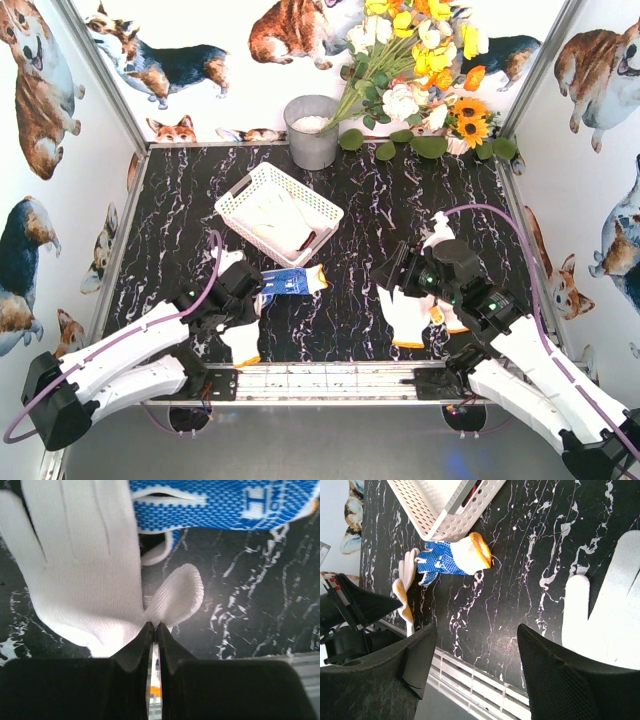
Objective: Put the gloves into the storage basket
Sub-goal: Turn over the glove at the center of the board.
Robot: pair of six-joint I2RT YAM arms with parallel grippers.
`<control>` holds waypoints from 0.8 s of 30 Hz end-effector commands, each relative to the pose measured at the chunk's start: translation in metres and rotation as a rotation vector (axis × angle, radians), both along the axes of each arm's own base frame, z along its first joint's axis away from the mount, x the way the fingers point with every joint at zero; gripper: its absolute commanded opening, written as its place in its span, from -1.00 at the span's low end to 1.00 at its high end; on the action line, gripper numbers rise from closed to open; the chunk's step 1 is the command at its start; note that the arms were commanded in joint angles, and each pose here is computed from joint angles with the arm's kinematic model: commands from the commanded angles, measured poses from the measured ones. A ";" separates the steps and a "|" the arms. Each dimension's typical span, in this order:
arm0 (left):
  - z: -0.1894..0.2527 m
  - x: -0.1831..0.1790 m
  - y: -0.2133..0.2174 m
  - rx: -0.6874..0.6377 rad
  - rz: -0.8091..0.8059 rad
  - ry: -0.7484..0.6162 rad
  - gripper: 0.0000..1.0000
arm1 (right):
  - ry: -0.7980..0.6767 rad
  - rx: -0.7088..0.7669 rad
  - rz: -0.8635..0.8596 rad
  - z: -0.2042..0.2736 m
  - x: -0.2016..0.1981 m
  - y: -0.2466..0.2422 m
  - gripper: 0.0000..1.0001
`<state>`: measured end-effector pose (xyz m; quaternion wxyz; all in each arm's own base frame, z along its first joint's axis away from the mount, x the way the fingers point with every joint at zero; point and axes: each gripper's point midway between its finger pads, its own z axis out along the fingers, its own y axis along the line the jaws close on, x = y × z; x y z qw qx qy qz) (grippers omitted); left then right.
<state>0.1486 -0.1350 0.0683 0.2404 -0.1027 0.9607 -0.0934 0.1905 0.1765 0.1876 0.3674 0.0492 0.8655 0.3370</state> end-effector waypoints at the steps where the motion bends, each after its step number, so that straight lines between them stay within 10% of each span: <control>1: 0.025 0.005 -0.029 -0.113 -0.095 -0.035 -1.00 | -0.037 0.056 0.007 0.013 0.007 0.009 0.34; 18: 0.176 0.004 -0.240 -0.698 -0.509 -0.273 -1.00 | -0.063 -0.086 -0.118 0.020 0.010 -0.028 0.33; 23: 0.105 0.002 -0.207 -0.748 -0.332 -0.216 -1.00 | -0.046 -0.070 -0.129 0.014 0.006 -0.029 0.33; 24: 0.081 0.001 -0.193 -0.739 -0.268 -0.181 -0.71 | -0.034 -0.068 -0.124 0.011 0.005 -0.027 0.33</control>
